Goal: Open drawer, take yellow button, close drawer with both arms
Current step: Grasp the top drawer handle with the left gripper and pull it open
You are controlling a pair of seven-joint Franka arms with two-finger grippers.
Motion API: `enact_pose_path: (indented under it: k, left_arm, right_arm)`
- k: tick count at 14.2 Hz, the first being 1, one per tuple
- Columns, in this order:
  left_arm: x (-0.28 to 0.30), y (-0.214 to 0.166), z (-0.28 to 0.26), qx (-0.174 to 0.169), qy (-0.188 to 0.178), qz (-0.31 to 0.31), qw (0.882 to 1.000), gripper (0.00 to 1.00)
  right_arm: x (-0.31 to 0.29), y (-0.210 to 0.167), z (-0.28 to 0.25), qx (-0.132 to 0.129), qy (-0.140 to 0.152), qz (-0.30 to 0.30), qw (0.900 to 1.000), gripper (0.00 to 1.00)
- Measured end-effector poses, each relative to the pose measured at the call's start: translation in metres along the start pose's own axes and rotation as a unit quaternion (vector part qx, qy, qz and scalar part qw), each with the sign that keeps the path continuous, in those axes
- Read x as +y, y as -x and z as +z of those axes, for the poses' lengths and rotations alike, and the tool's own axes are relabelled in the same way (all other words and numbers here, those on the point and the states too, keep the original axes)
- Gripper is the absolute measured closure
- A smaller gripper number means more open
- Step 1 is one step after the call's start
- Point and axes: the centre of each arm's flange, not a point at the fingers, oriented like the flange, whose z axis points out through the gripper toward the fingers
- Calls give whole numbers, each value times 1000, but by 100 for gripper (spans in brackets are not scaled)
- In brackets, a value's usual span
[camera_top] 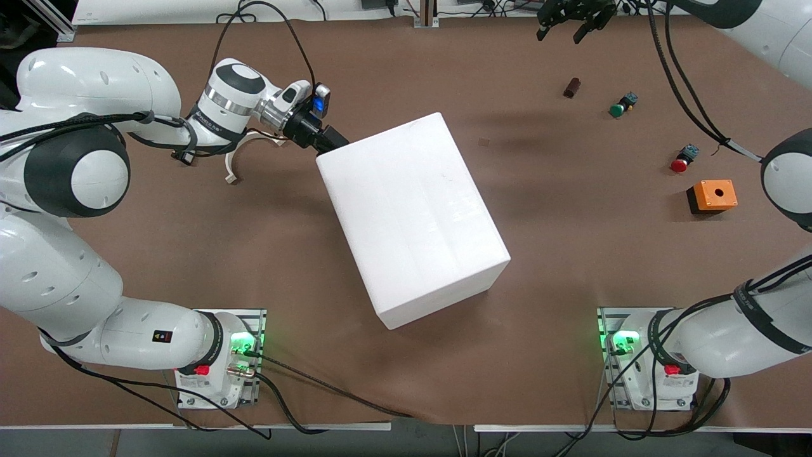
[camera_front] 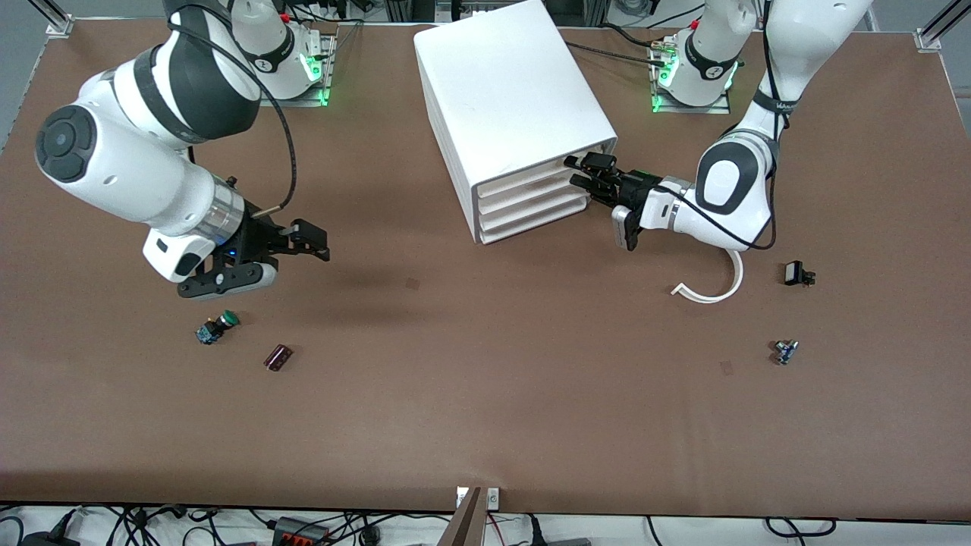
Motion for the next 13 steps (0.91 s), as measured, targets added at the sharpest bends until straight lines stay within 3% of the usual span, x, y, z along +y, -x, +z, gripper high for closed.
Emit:
enact_pose_path:
  k: [4, 7, 13]
  left_arm:
    - [7, -1, -1, 2, 11, 16, 1000, 84]
    - [8, -3, -5, 6, 9, 30, 999, 85]
    - [-5, -30, -54, 42, -11, 44, 998, 85]
  right_arm:
    - [-17, -5, 8, 6, -7, -9, 1000, 0]
    - [-39, -9, 10, 9, -26, -17, 999, 0]
    - [-79, -12, 25, 38, -32, -43, 998, 0]
